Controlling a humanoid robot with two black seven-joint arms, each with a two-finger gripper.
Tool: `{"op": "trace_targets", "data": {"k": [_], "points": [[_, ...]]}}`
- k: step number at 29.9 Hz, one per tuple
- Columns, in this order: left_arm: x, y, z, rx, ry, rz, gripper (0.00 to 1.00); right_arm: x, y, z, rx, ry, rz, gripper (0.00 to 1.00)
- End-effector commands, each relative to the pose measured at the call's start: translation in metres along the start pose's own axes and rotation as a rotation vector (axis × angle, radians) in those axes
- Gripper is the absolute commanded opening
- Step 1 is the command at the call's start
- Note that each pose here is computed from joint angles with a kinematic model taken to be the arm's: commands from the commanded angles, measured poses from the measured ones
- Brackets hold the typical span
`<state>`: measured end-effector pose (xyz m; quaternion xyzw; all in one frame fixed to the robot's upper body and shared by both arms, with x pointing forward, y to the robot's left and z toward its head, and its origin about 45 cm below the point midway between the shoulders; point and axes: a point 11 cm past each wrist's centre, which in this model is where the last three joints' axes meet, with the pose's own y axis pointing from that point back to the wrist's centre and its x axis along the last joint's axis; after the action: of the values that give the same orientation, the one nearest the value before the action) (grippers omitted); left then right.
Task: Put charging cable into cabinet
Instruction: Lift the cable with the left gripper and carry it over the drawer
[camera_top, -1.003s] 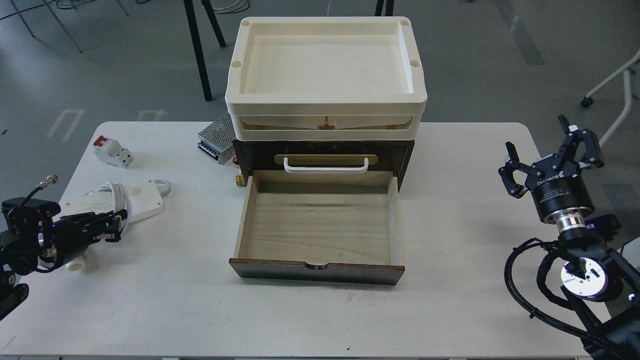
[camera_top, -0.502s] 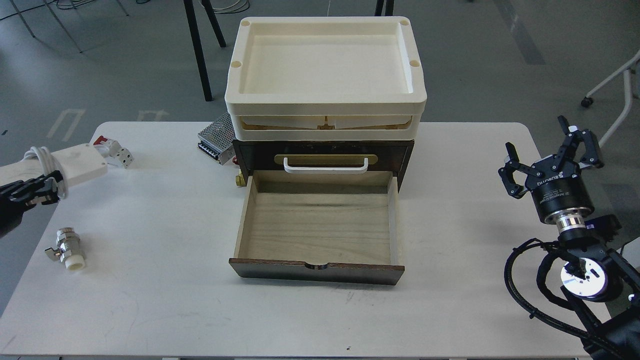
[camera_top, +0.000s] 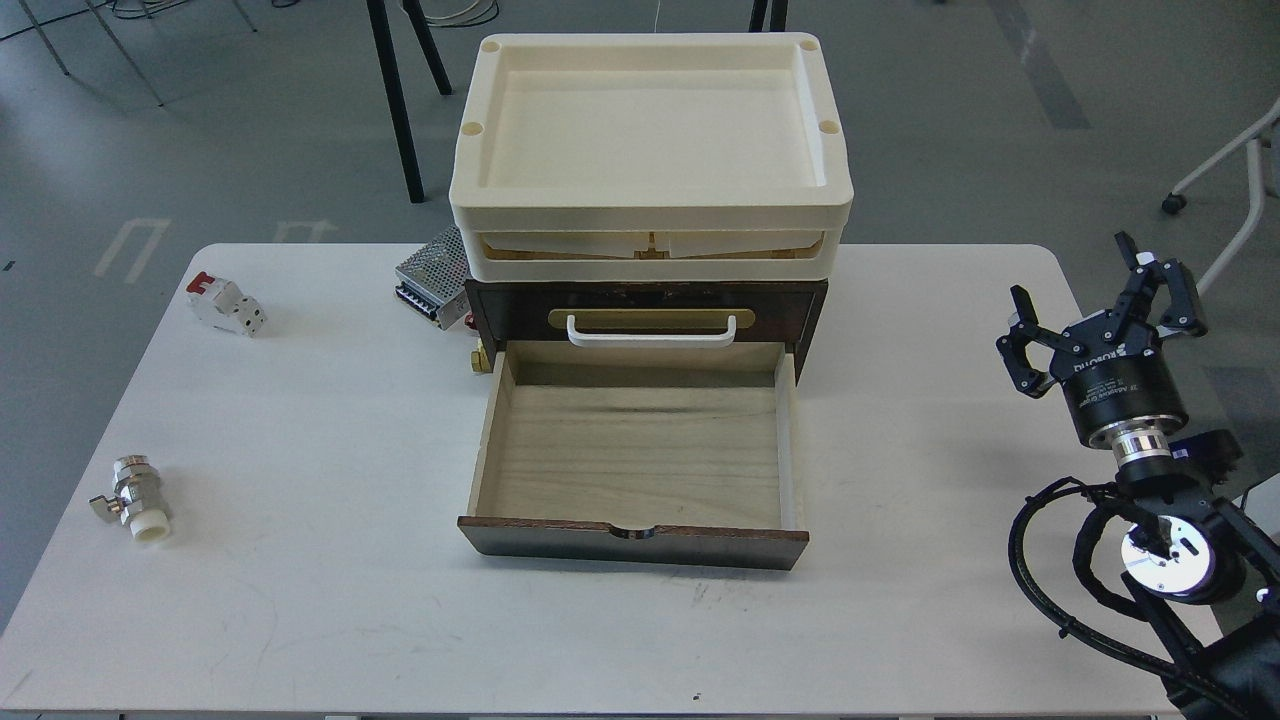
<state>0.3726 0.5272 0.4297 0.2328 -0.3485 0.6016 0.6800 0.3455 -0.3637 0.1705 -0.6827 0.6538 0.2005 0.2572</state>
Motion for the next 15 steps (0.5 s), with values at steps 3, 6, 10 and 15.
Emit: {"op": "trace_targets", "data": {"k": [3, 6, 10, 15], "points": [[0.006, -0.026, 0.114, -0.306, -0.011, -0.092, 0.01, 0.000, 0.000, 0.000, 0.001, 0.001, 0.004, 0.99], [-0.012, -0.029, 0.169, -0.447, -0.088, -0.197, 0.02, 0.001, 0.000, 0.000, 0.001, 0.002, 0.005, 1.00], [-0.046, -0.023, 0.225, -0.606, -0.193, -0.328, 0.02, 0.001, 0.000, 0.000, 0.001, 0.002, 0.005, 0.99], [-0.102, -0.014, 0.265, -0.750, -0.288, -0.501, 0.02, 0.001, 0.000, 0.000, 0.001, 0.002, 0.005, 1.00]]}}
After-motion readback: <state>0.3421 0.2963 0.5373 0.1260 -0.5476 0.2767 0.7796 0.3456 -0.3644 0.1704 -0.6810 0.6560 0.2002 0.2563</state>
